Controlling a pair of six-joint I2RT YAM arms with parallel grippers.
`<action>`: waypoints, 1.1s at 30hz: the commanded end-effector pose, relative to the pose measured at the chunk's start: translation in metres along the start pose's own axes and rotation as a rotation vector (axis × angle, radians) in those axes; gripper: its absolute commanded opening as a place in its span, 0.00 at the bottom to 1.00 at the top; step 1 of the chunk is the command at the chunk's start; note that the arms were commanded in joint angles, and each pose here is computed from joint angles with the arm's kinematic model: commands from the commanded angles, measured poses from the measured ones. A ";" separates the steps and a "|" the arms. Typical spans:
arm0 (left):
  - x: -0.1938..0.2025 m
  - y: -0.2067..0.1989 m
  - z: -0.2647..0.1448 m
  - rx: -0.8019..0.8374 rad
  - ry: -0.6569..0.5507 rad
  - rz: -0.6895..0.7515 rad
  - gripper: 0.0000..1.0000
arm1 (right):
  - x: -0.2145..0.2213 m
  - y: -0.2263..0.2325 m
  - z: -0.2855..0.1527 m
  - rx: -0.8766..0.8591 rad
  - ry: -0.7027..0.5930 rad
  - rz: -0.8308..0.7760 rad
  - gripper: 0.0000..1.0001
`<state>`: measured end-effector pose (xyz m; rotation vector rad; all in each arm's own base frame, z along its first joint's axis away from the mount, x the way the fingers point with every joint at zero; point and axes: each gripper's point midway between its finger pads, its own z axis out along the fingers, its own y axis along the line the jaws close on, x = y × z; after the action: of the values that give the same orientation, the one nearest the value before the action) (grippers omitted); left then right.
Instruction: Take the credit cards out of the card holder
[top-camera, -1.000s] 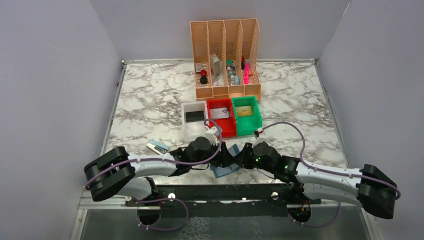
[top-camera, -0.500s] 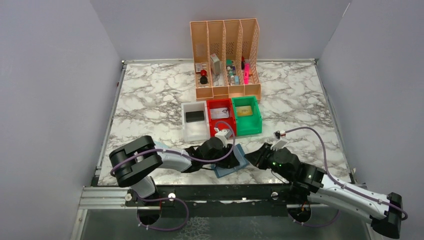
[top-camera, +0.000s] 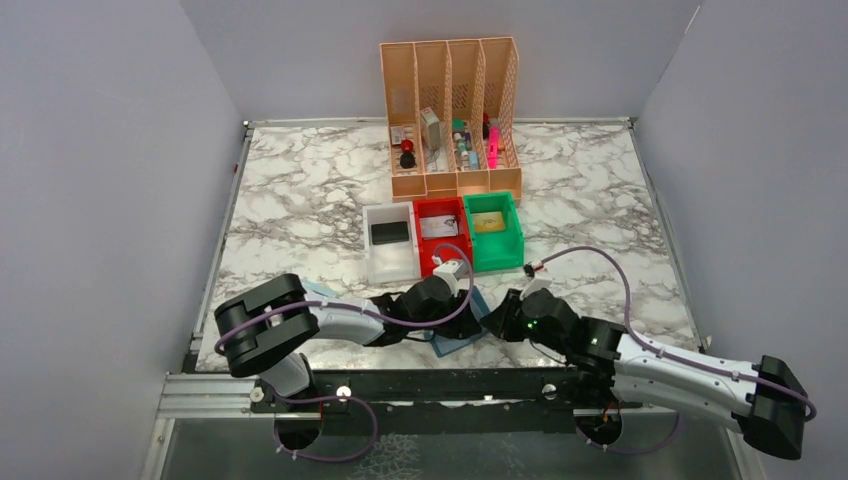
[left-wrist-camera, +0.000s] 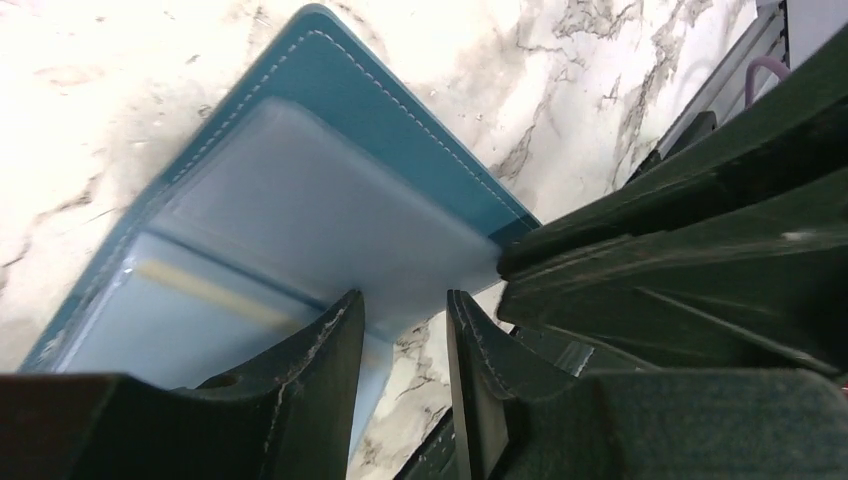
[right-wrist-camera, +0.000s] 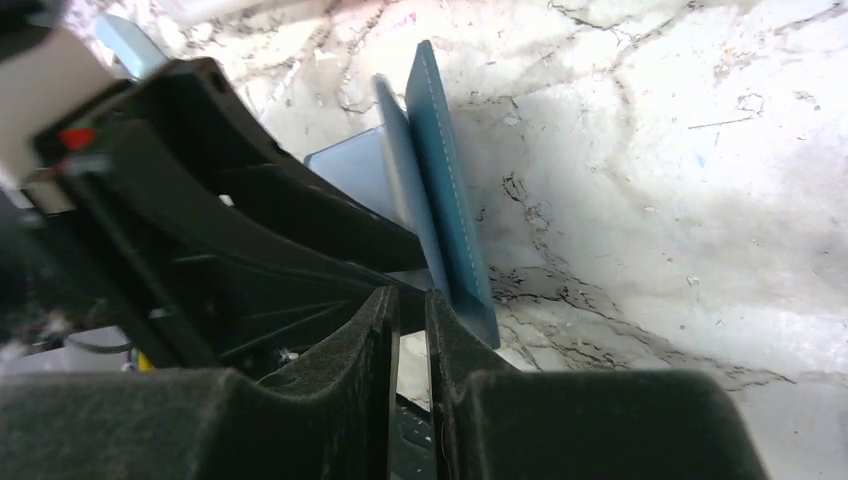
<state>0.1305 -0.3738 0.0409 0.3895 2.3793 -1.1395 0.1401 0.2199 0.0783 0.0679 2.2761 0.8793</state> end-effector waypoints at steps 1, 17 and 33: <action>-0.005 0.014 -0.016 -0.086 -0.036 0.025 0.40 | -0.007 0.026 0.007 -0.062 0.011 -0.039 0.20; -0.017 0.043 -0.051 -0.280 -0.080 0.072 0.40 | 0.015 0.032 0.038 -0.021 0.170 -0.214 0.24; 0.003 0.069 -0.081 -0.336 -0.074 0.039 0.30 | 0.032 0.037 0.052 -0.042 0.293 -0.449 0.51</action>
<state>0.1349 -0.2774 0.0397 0.2922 2.4269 -0.7393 0.1411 0.2798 0.0503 -0.5053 2.4194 0.7418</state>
